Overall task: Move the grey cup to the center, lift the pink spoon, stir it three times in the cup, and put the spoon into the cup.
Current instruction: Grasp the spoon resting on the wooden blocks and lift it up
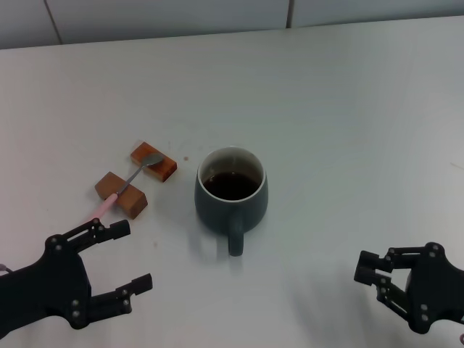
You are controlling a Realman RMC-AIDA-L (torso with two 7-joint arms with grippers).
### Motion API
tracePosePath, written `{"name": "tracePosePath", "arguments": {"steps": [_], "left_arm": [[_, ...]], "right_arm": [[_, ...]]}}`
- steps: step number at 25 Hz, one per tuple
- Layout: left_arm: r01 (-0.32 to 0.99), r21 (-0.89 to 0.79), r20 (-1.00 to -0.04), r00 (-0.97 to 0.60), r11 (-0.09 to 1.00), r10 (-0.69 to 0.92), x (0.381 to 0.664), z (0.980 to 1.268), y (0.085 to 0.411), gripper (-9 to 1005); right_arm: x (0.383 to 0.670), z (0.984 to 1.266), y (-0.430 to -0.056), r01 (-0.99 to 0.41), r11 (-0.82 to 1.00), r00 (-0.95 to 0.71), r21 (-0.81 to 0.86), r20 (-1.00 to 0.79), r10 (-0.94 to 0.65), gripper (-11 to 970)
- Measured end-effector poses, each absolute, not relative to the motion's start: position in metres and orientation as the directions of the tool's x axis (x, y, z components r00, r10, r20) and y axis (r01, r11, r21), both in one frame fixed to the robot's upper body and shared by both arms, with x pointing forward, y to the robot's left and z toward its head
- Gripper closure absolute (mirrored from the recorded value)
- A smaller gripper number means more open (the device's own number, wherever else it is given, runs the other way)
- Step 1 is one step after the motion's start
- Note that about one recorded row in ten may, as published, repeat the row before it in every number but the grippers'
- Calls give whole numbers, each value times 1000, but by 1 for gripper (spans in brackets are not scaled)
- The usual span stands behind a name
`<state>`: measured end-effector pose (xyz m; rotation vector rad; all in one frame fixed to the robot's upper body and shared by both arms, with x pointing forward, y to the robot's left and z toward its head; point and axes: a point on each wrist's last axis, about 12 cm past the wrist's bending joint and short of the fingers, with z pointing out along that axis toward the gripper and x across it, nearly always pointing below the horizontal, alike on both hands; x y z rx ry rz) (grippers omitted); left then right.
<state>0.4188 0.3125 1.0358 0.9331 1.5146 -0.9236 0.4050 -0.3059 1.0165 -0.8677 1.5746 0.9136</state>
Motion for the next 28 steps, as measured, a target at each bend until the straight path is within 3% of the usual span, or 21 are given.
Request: {"name": "tracePosePath", "arguments": {"steps": [20, 28], "left_arm": [[908, -77, -991, -114, 412, 66, 413, 1035, 316, 180], [908, -76, -991, -113, 413, 66, 412, 1035, 317, 181]], "right_arm": [[409, 1009, -310, -873, 476, -193, 105, -971, -140, 337], [412, 1009, -309, -875, 474, -189, 99, -971, -146, 337]]}}
